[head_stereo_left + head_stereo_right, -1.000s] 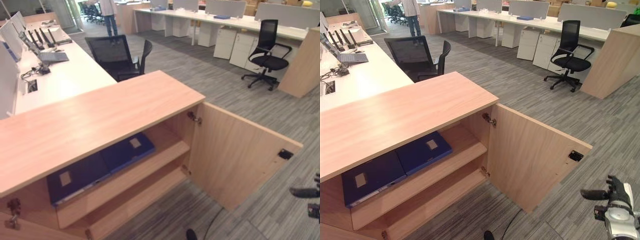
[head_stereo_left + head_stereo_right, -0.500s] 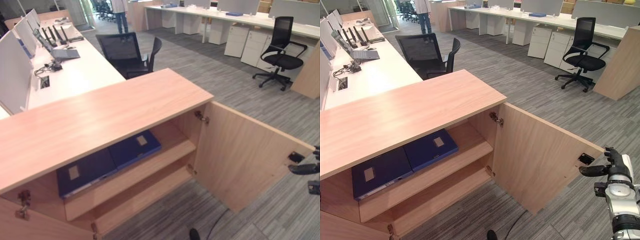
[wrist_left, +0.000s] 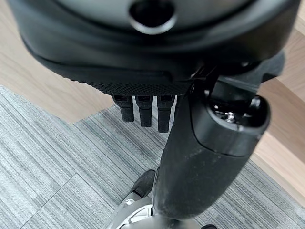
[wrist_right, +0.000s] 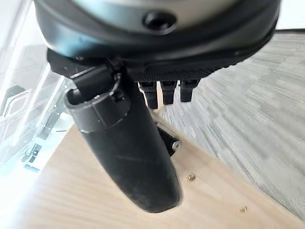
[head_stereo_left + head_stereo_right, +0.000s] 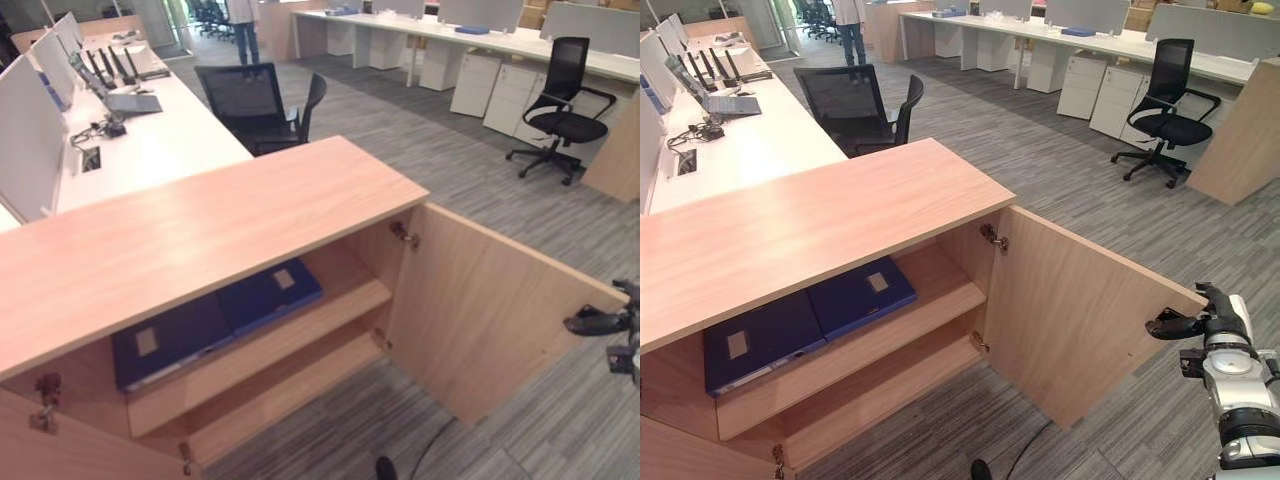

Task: Put the empty folder in the office cabinet

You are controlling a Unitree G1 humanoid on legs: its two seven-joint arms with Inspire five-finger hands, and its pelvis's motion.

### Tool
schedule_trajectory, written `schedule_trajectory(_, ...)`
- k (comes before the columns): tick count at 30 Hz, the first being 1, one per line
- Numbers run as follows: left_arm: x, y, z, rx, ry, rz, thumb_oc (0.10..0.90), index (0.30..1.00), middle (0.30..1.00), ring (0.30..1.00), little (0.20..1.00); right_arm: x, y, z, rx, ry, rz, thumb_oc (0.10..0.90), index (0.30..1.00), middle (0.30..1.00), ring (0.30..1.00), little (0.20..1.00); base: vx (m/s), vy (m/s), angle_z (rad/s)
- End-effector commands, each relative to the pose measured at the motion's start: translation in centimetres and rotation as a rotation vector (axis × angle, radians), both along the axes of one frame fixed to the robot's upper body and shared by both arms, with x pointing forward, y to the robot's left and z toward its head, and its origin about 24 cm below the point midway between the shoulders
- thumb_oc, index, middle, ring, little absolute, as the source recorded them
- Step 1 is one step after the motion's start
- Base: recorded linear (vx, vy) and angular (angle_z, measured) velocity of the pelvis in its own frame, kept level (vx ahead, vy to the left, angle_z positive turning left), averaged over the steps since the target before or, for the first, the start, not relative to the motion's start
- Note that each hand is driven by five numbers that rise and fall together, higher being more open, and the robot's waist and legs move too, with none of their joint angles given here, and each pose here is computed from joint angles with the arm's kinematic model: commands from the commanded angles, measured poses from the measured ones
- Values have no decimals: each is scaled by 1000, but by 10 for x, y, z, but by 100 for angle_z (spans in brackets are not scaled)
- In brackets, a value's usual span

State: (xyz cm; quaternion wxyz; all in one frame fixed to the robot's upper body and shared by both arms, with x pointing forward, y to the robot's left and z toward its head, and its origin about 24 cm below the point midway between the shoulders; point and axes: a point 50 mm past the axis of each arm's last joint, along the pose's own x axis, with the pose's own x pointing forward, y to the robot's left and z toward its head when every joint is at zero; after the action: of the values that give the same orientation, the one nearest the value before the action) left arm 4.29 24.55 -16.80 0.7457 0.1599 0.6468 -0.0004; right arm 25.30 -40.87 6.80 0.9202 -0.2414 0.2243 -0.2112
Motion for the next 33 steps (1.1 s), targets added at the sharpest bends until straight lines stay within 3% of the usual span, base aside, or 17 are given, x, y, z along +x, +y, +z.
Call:
schedule_trajectory(1,-6,3,0,-39,76,-50,800,900,900,900,900,53,72,28,220,-121,464,800,900,900,900,900,-18,8,-11)
schedule_trajectory(5,-3,1,0,-63,66,-77,800,900,900,900,900,46,149,7,335,55,873,800,900,900,900,900,-15,15,-20)
schedule_trajectory(6,4,0,0,-65,44,-87,800,900,900,900,900,39,173,6,347,117,1027,800,900,900,900,900,-7,26,-36)
schedule_trajectory(7,8,0,1,-69,31,-90,800,900,900,900,900,16,218,4,425,278,1319,800,900,900,900,900,-20,19,-64)
schedule_trajectory(8,11,2,2,-66,17,-84,800,900,900,900,900,1,239,5,465,359,1459,800,900,900,900,900,-29,13,-69)
schedule_trajectory(12,15,6,4,-56,-5,-82,800,900,900,900,900,-34,270,20,480,512,1758,800,900,900,900,900,-11,13,-14)
schedule_trajectory(17,12,5,3,-47,3,-90,800,900,900,900,900,-45,280,12,644,497,1755,800,900,900,900,900,-5,23,42)
schedule_trajectory(25,3,2,1,-45,21,-42,800,900,900,900,900,-65,287,-42,1098,330,1400,800,900,900,900,900,2,2,23)
schedule_trajectory(28,2,3,1,-42,16,-22,800,900,900,900,900,-66,285,-46,1106,319,1371,800,900,900,900,900,18,-17,-19)
schedule_trajectory(33,-4,4,1,-60,13,58,800,900,900,900,900,-53,246,-79,798,318,1164,800,900,900,900,900,34,-53,9)
